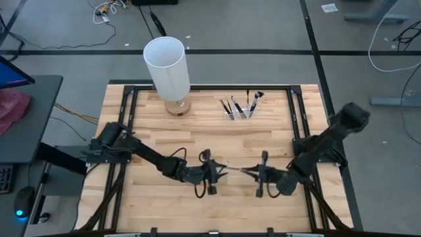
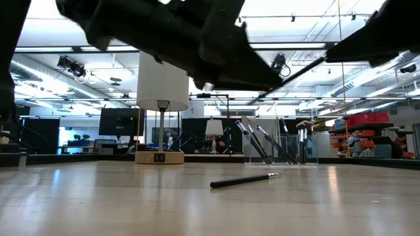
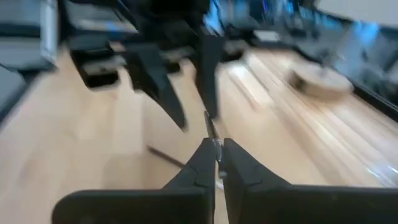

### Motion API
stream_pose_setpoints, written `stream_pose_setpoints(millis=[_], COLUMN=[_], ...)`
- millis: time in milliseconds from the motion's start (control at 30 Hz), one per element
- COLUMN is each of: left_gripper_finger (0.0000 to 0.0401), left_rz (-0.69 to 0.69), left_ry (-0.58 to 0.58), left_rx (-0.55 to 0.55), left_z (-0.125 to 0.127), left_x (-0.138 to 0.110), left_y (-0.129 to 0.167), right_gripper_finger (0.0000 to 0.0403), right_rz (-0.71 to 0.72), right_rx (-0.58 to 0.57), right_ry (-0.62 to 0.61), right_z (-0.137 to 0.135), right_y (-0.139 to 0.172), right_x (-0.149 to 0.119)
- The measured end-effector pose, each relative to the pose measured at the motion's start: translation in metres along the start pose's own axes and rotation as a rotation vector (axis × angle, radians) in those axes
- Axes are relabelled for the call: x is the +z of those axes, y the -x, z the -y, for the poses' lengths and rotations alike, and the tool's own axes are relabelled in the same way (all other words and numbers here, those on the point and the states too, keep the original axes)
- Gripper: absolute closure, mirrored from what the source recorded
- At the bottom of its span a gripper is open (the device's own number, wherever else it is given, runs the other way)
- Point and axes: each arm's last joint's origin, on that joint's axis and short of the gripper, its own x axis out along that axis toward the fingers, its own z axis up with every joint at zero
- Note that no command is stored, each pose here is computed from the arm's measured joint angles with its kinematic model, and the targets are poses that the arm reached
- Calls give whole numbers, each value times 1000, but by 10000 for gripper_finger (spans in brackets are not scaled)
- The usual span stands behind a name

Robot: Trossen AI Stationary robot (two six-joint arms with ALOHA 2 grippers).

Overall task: Sort items
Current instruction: Put the eyeshadow brush into the transparent organizer

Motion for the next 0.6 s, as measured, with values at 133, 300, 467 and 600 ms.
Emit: stream_pose_setpoints(millis=[133, 300, 467, 600], left_gripper_finger=[234, 228, 236, 240], left_rz=[-78, -78, -87, -85], left_ry=[1, 4, 20, 36], left_rx=[80, 90, 93, 93], left_z=[-7, -8, -8, -8], left_x=[2, 3, 0, 0], left_y=[8, 10, 8, 8], right_gripper_finger=[397, 398, 398, 397], right_rz=[-215, -496, -617, -689], right_rx=[-113, -289, -392, -380], right_ry=[-54, -90, -40, -41], right_z=[33, 92, 151, 196], right_y=[13, 13, -10, -32], right_x=[44, 98, 125, 125])
